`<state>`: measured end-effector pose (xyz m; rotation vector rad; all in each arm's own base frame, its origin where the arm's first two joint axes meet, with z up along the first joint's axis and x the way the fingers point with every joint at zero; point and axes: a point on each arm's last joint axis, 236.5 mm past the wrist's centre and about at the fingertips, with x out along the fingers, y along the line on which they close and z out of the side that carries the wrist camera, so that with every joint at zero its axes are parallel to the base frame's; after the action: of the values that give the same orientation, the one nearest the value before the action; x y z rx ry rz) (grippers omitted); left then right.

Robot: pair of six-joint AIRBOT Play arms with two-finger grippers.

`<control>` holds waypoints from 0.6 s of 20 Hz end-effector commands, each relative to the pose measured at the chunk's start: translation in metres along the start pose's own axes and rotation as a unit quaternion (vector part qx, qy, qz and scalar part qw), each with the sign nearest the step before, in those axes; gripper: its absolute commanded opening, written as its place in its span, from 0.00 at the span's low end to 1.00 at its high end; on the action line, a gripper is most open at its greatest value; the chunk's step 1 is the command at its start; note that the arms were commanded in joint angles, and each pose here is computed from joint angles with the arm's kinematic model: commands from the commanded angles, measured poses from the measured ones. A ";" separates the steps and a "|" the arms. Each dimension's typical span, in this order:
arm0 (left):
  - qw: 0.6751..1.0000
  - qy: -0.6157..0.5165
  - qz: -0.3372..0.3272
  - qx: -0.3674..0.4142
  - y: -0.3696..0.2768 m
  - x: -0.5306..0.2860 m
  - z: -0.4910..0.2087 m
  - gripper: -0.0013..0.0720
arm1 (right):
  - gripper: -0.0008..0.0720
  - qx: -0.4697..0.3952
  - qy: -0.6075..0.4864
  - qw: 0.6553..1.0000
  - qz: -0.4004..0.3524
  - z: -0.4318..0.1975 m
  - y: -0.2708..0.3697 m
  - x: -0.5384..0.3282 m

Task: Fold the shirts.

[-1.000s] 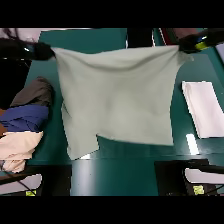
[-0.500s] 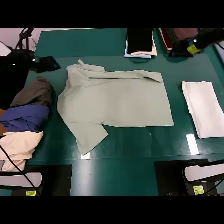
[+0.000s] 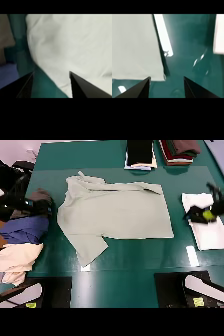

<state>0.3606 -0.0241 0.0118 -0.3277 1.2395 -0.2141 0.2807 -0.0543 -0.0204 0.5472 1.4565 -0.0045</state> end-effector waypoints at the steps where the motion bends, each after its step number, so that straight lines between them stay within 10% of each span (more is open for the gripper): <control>1: 0.999 0.030 0.004 -0.024 0.008 0.014 -0.041 0.74 | 0.67 0.074 0.025 0.995 0.058 -0.049 -0.015 0.039; 12: 0.998 0.055 0.005 -0.043 0.013 0.029 -0.065 0.74 | 0.49 0.006 0.019 0.997 0.074 -0.052 0.035 0.079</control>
<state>0.3152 -0.0287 -0.0301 -0.3817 1.3386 -0.1749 0.2512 0.0105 -0.0803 0.6925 1.4547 0.0956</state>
